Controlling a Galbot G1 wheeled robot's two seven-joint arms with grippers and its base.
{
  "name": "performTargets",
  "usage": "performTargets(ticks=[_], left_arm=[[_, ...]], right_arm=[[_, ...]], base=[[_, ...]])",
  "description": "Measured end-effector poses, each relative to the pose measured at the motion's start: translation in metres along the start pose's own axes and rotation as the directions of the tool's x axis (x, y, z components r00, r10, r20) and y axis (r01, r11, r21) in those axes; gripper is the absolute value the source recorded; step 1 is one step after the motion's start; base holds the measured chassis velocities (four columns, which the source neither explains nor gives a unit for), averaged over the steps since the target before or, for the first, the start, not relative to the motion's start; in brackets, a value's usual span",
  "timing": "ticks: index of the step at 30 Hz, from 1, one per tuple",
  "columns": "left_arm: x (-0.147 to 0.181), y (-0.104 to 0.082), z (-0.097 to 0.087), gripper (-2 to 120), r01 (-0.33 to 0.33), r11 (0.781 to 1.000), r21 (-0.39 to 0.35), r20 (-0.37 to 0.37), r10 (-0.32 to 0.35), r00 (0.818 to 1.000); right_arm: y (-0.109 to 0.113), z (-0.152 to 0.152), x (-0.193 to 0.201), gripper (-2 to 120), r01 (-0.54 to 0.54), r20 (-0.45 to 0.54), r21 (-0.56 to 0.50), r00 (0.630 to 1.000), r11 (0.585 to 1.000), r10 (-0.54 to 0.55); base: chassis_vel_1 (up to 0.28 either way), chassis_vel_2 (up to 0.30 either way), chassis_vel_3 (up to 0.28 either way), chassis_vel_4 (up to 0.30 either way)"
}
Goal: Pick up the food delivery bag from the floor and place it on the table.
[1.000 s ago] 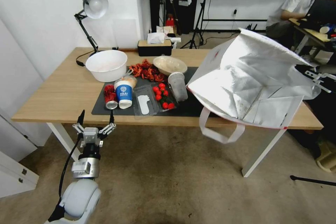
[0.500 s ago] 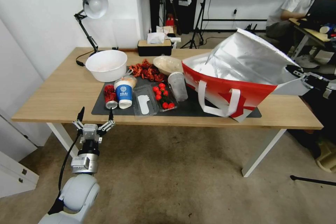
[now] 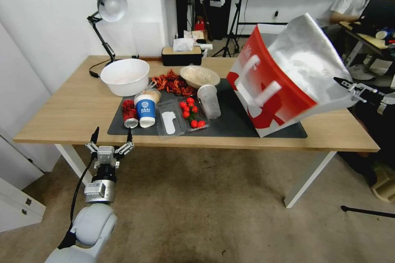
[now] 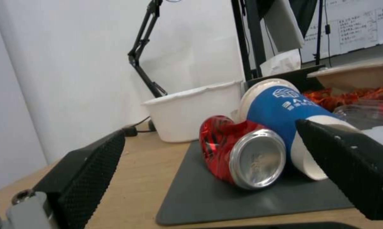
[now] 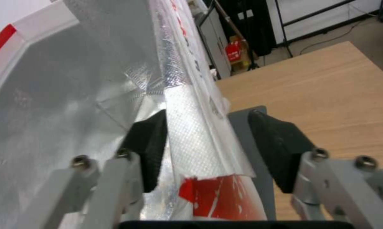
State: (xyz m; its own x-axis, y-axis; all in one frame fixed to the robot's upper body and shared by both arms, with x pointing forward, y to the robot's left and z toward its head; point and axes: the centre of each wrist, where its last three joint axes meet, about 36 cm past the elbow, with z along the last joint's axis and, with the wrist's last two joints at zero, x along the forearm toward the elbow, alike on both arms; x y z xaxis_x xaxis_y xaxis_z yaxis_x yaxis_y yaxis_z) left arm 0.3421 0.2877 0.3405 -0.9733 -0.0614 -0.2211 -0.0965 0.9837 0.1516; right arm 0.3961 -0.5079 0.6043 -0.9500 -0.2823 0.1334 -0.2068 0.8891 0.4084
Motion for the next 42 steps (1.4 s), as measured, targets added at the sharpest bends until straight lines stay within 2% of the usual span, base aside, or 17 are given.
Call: performTargets(ticks=[1, 2, 5, 10, 12, 21, 30, 33, 42], left_arm=[[-0.001, 0.0, 0.0, 100, -0.001, 1.0, 0.001, 0.002, 0.001, 1.0], [-0.001, 0.0, 0.0, 100, -0.001, 1.0, 0.001, 0.002, 0.001, 1.0], [-0.001, -0.001, 0.0, 100, -0.001, 1.0, 0.002, 0.001, 0.001, 1.0], [-0.001, -0.001, 0.0, 100, 0.003, 1.0, 0.002, -0.002, -0.003, 1.0], [-0.001, 0.0, 0.0, 100, 0.006, 1.0, 0.002, -0.002, -0.006, 1.0], [-0.002, -0.001, 0.001, 100, 0.009, 1.0, 0.003, 0.001, -0.009, 1.0], [-0.001, -0.003, -0.005, 100, 0.045, 0.999, 0.006, 0.0, -0.045, 0.999], [-0.002, -0.003, -0.01, 100, 0.05, 0.999, 0.006, 0.0, -0.05, 0.999], [0.002, -0.003, -0.016, 100, 0.054, 0.998, 0.012, -0.001, -0.053, 0.999]], right_arm=[[-0.001, 0.0, -0.001, 61, -0.003, 0.001, 0.001, 1.0, 1.0, 0.003], [-0.001, 0.0, -0.001, 61, -0.003, 0.001, 0.001, 1.0, 1.0, 0.003], [-0.004, -0.002, -0.001, 78, -0.01, 0.009, 0.011, 1.0, 1.0, 0.01], [-0.006, -0.008, 0.0, 89, -0.011, 0.024, 0.022, 1.0, 1.0, 0.01], [-0.007, -0.015, 0.005, 98, -0.013, 0.038, 0.033, 0.999, 0.999, 0.012], [-0.004, -0.016, 0.017, 100, -0.011, 0.046, 0.042, 0.999, 0.999, 0.01], [0.011, -0.006, 0.031, 100, 0.025, 0.069, 0.068, 0.997, 0.997, -0.03], [0.018, 0.0, 0.039, 100, 0.011, 0.093, 0.131, 0.995, 0.991, -0.024], [0.023, 0.014, 0.057, 100, -0.034, 0.192, 0.216, 0.981, 0.976, -0.008]], base=[[0.0, 0.0, 0.0, 0.0], [0.0, 0.0, 0.0, 0.0], [0.0, 0.0, 0.0, 0.0], [0.0, 0.0, 0.0, 0.0], [0.0, 0.0, 0.0, 0.0], [0.0, 0.0, 0.0, 0.0], [0.0, 0.0, 0.0, 0.0], [0.0, 0.0, 0.0, 0.0], [0.0, 0.0, 0.0, 0.0]])
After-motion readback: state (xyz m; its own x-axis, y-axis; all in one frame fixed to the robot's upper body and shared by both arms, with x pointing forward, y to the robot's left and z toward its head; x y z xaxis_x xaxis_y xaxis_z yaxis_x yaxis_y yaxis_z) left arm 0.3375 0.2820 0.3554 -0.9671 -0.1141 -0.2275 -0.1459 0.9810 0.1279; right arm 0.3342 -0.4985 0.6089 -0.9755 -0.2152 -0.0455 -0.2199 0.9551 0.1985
